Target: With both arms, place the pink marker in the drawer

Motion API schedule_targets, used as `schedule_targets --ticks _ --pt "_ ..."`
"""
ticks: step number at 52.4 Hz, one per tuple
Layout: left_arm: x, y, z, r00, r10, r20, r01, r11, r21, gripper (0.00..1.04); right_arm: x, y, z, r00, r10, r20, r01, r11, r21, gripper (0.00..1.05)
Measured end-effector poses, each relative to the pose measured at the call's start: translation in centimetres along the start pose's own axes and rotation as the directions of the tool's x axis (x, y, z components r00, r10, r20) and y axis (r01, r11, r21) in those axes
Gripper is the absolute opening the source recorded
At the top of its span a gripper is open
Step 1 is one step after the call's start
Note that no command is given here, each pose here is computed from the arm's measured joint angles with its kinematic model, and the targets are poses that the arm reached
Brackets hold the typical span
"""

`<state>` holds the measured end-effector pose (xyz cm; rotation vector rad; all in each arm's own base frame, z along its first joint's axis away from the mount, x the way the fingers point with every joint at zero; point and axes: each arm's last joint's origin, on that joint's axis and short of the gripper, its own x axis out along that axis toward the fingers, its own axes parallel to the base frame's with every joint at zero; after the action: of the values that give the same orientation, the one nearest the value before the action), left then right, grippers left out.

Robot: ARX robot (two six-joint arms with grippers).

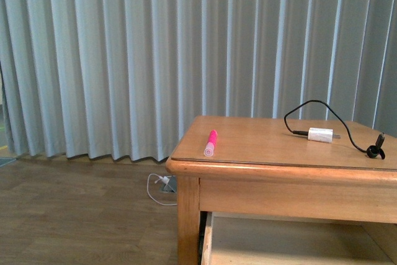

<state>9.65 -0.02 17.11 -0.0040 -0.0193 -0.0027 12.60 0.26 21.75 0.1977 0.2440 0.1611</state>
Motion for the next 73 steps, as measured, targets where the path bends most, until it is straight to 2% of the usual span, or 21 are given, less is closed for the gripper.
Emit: schedule_targets --ticks 17,18,21,24,36,45,55,73 --pt "0.0 0.0 0.0 1.000 0.000 0.000 0.000 1.000 0.000 0.99 0.0 0.0 0.0 1.000 0.000 0.000 0.000 1.000 0.000 0.96" --pt "0.0 0.0 0.0 1.000 0.016 -0.002 -0.016 1.000 -0.004 0.99 0.0 0.0 0.0 1.000 0.000 0.000 0.000 1.000 0.000 0.96" --pt "0.5 -0.3 -0.1 0.982 0.185 -0.048 -0.189 0.978 -0.088 0.99 0.0 0.0 0.0 1.000 0.000 0.000 0.000 1.000 0.000 0.96" --pt "1.5 -0.9 0.3 0.971 0.212 -0.111 -0.223 0.969 -0.106 0.99 0.0 0.0 0.0 1.000 0.000 0.000 0.000 1.000 0.000 0.96" --pt "7.8 -3.3 5.9 0.991 0.083 -0.106 -0.097 0.986 -0.137 0.99 0.0 0.0 0.0 1.000 -0.001 0.000 0.001 1.000 0.000 0.96" --pt "14.9 -7.0 8.6 0.993 -0.048 -0.109 0.042 0.997 -0.062 0.99 0.0 0.0 0.0 1.000 -0.001 0.000 0.001 1.000 0.000 0.96" --pt "21.7 -11.7 9.7 0.979 -0.129 -0.156 0.129 0.992 -0.011 0.99 0.0 0.0 0.0 1.000 -0.001 0.000 0.001 1.000 0.000 0.96" --pt "30.8 -17.3 9.3 0.960 -0.141 -0.243 0.152 0.988 0.024 0.99 0.0 0.0 0.0 1.000 -0.001 0.000 0.001 1.000 0.000 0.96"
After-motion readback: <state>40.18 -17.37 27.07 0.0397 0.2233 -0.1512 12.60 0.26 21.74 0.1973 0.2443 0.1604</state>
